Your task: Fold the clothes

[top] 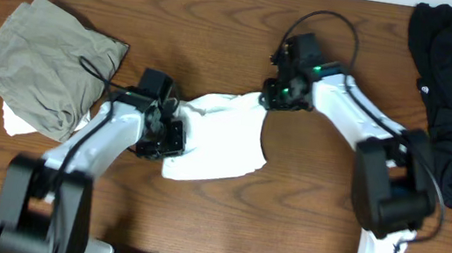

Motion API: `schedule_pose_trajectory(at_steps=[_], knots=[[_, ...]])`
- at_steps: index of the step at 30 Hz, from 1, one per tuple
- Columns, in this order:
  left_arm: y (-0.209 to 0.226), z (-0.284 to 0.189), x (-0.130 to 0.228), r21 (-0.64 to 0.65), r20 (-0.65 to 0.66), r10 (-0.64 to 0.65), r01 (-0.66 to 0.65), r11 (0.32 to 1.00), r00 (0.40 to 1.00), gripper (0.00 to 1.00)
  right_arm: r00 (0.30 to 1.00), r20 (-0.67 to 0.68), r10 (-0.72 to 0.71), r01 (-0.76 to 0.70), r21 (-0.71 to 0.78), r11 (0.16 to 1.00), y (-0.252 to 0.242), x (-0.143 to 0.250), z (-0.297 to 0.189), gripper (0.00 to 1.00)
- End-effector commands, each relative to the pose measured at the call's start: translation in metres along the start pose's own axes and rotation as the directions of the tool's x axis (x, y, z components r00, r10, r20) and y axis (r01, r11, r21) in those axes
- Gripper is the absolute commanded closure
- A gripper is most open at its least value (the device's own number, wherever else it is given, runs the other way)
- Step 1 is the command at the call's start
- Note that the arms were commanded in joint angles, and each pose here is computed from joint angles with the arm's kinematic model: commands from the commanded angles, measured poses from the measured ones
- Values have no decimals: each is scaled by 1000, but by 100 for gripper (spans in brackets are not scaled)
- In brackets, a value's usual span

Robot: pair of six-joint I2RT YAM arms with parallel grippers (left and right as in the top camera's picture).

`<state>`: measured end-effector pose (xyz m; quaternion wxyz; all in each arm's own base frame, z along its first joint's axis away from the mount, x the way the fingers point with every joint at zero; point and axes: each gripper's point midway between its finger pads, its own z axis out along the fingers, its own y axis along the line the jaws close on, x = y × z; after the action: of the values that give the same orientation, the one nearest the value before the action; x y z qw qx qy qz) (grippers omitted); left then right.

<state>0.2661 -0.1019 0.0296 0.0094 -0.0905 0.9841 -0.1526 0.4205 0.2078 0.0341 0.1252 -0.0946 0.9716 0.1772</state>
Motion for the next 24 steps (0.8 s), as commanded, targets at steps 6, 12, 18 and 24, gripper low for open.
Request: schedule_pose_trajectory(at_steps=[6,12,18,24], knots=[[0,-73,-54,-79,409,60,-30,996,911,70,994,52,-91,90,28,996,14,9,-105,60],[3,-62,-57,-88,387,57,-24,996,920,69,986,-61,-156,158,18,987,37,42,-95,60],[-2,-58,-64,-68,398,60,-36,997,915,69,972,-86,-217,218,-5,976,60,54,-77,60],[-21,-56,-80,-67,452,153,-138,988,879,69,962,-96,-256,255,-21,967,74,57,-58,63]])
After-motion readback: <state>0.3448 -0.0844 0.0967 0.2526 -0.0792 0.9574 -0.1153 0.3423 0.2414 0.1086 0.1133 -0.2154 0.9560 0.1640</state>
